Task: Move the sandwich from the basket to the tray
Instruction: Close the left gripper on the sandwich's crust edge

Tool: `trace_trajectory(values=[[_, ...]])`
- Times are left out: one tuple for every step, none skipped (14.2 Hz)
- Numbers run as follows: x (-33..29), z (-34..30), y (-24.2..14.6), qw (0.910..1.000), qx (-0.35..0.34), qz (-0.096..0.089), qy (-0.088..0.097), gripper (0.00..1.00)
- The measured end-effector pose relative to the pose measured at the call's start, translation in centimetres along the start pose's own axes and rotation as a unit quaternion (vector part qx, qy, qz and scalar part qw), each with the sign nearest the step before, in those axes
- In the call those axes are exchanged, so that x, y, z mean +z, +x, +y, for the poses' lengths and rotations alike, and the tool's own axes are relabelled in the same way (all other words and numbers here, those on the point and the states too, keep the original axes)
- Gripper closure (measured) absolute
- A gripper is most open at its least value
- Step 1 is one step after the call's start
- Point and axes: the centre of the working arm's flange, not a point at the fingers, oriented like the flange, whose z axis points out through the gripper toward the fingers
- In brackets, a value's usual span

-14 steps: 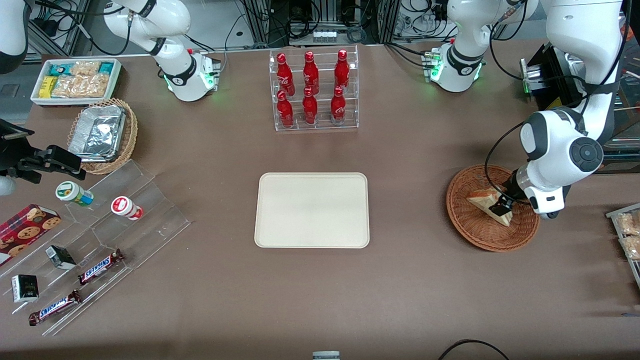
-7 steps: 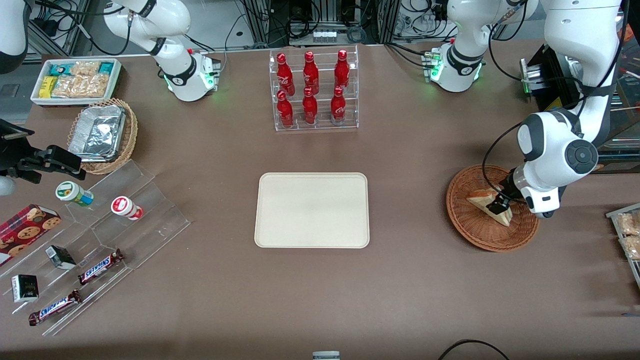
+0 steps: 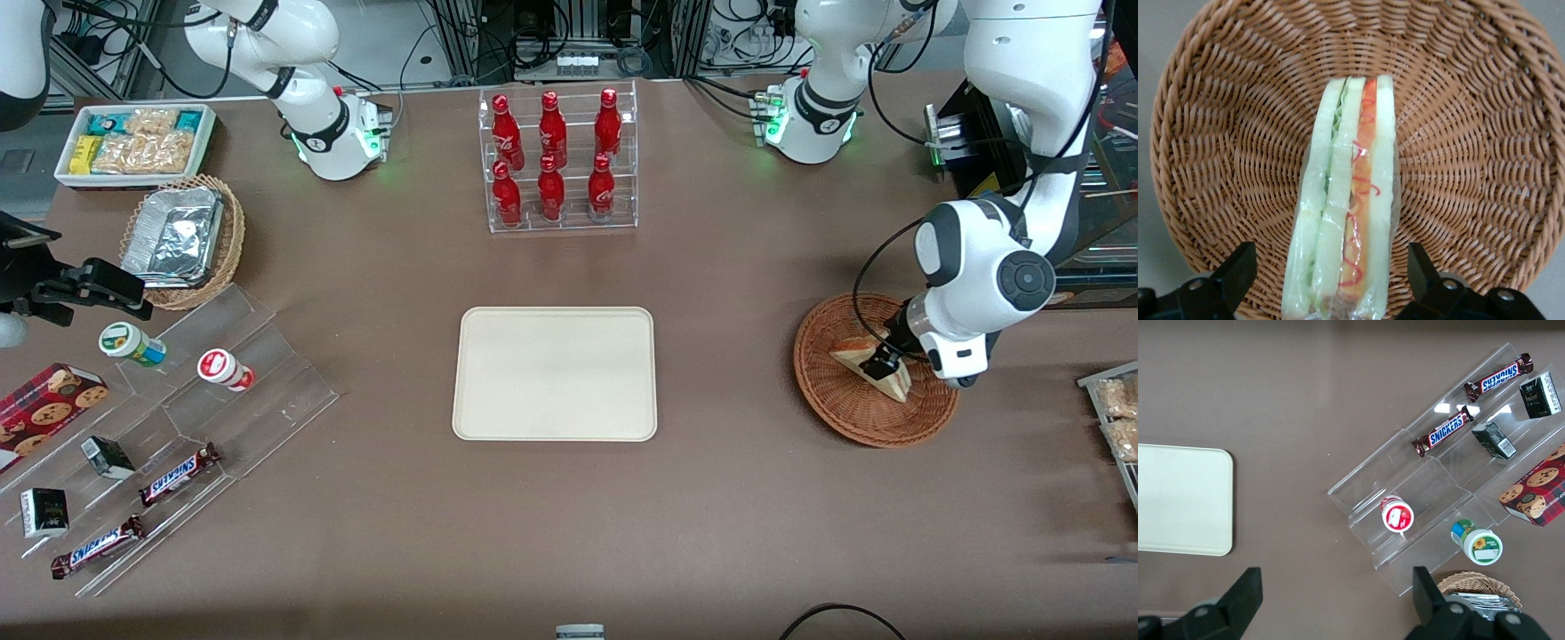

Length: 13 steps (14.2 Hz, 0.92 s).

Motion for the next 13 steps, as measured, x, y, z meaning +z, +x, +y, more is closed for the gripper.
trace_trajectory(values=[[0.2,0.0,-0.2,1.0000,0.001,-0.001,0.002,0.01],[0.3,0.0,-0.2,1.0000,0.001,-0.002,0.003,0.04],[0.4,0.0,-0.3,1.0000,0.001,-0.004,0.006,0.14],[0.5,-0.1,-0.3,1.0000,0.001,-0.006,0.008,0.26],[0.5,-0.1,-0.3,0.9999,0.001,-0.007,0.009,0.37],[0.5,-0.1,-0.3,0.9999,0.001,-0.007,0.010,0.47],[0.5,-0.2,-0.3,0.9999,0.001,-0.008,0.011,0.57],[0.5,-0.2,-0.2,0.9999,0.000,-0.008,0.011,0.64],[0.5,-0.3,-0.2,0.9999,-0.001,-0.008,0.011,0.72],[0.4,-0.3,-0.1,0.9999,-0.002,-0.009,0.013,0.79],[0.1,-0.3,0.0,0.9998,-0.001,-0.012,0.017,0.80],[-0.4,-0.2,0.1,0.9996,0.002,-0.014,0.024,0.80],[-1.4,-0.1,0.2,0.9993,0.006,-0.017,0.034,0.80]])
